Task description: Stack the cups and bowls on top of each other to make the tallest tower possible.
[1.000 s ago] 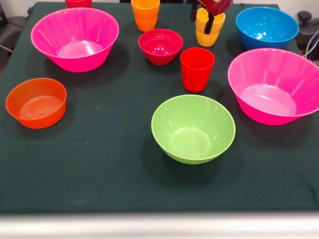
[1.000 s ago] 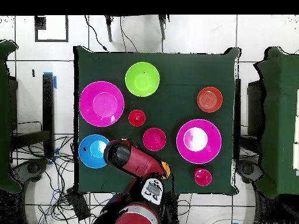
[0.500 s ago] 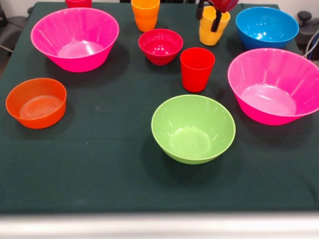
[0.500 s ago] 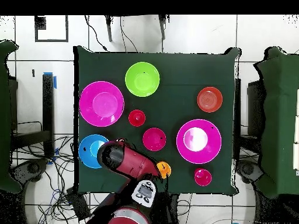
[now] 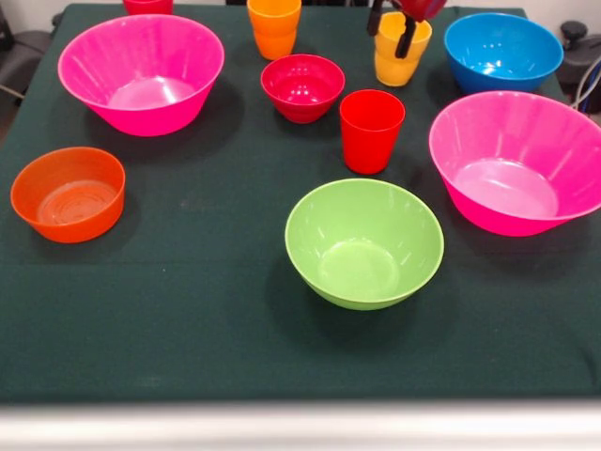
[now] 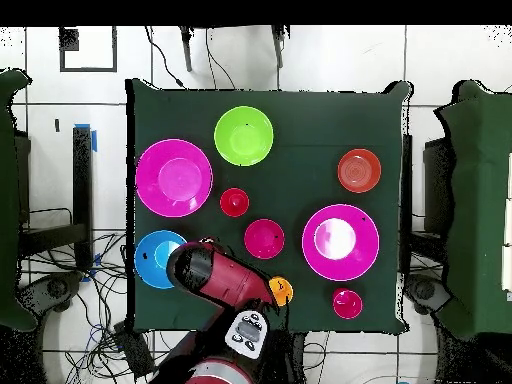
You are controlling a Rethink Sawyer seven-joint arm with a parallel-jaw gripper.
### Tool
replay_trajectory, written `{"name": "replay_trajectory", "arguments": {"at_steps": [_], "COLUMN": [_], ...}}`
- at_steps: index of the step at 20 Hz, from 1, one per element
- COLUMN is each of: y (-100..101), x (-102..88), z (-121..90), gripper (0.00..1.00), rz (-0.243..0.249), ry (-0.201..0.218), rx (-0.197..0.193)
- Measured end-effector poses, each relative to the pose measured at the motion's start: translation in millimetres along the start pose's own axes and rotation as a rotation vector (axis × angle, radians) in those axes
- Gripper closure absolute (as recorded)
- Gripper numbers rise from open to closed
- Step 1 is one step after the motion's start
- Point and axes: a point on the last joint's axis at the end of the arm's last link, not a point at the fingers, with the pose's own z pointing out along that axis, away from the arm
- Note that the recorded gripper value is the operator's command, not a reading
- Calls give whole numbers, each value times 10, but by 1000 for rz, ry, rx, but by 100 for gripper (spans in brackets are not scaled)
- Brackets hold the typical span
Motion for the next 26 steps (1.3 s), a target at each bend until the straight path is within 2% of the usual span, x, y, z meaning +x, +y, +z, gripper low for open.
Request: {"name": "replay_trajectory", "arguments": {"at_steps": [13,26], "y": [-18,8], "x": [-22,-29], "z": [-176,-207], "gripper": [0,0], "rz": [12,12], "ry": [37,39], "rx": [5,-3]}}
